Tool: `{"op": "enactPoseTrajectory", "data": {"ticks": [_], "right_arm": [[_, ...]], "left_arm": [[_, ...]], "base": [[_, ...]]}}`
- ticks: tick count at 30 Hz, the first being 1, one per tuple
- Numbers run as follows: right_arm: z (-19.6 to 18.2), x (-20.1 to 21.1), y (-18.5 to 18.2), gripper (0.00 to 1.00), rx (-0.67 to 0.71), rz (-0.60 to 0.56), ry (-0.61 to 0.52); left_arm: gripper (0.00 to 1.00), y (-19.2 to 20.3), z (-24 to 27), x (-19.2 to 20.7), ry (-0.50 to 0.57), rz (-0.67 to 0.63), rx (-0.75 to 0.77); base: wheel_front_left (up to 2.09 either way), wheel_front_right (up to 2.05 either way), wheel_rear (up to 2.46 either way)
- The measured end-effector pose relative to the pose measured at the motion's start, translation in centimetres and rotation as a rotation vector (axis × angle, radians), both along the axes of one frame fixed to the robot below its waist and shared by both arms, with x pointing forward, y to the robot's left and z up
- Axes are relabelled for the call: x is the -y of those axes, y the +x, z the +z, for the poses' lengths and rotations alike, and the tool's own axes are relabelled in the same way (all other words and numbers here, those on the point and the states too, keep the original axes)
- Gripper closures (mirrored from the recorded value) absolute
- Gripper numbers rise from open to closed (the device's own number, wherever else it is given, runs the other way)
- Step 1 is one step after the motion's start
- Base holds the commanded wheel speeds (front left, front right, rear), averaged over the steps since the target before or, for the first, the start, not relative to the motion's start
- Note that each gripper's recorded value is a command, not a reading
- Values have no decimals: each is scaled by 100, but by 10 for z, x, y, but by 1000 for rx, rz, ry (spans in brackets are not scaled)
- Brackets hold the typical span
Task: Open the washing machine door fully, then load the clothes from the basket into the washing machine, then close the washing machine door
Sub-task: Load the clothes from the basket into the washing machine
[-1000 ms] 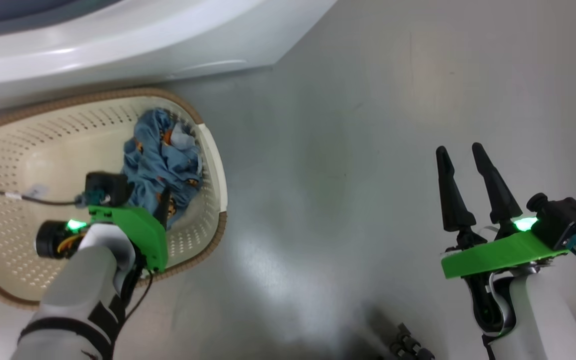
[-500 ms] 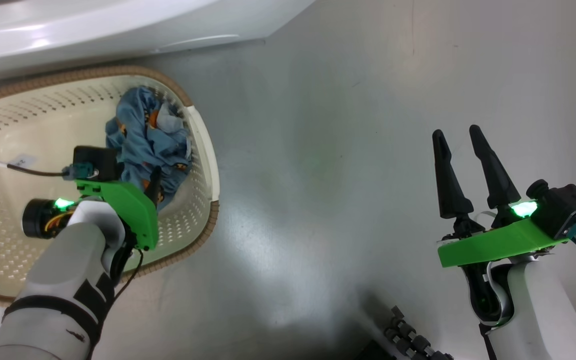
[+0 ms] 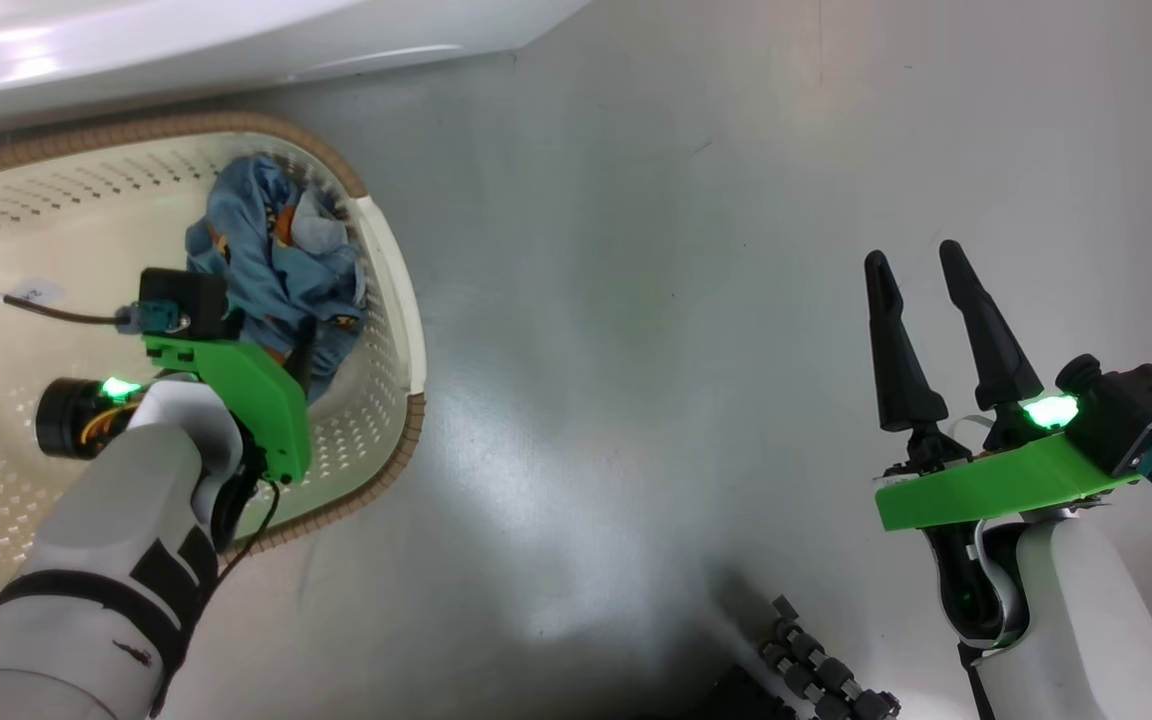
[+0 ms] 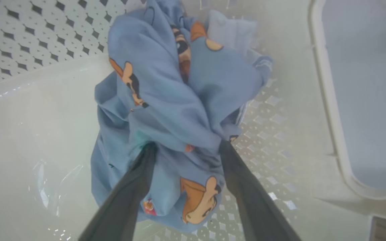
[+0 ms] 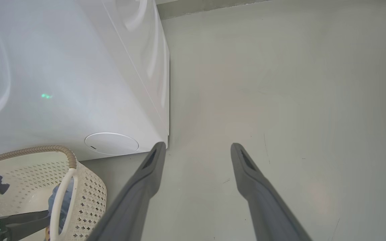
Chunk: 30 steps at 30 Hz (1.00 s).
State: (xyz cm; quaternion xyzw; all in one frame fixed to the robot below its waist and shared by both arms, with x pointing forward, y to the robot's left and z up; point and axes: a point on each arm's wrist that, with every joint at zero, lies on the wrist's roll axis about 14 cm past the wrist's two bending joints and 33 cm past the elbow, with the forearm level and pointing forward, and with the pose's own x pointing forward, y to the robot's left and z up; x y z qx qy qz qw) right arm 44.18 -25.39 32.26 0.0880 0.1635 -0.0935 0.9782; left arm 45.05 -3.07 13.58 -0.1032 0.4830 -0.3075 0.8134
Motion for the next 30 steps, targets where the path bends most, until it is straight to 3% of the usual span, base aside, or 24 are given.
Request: {"op": "enactPoseTrajectory", "data": {"ticks": [1,3,4,30], "right_arm": [[0,0,0,0,0,0,-1],[1,0,0,0,2,-1,-2],[1,0,0,0,4,-1,-2],[43,-17,13,0,116,40,20]], "left_arm": [[61,0,0,0,-2,-1,-3],[95,-1,0,0,-8,6,-13],[100,-2,0,0,-9,6,-13],[100,14,65,-20,-94,225,69]], "base": [[0,0,0],[0,0,0],[0,0,0],[0,0,0]]}}
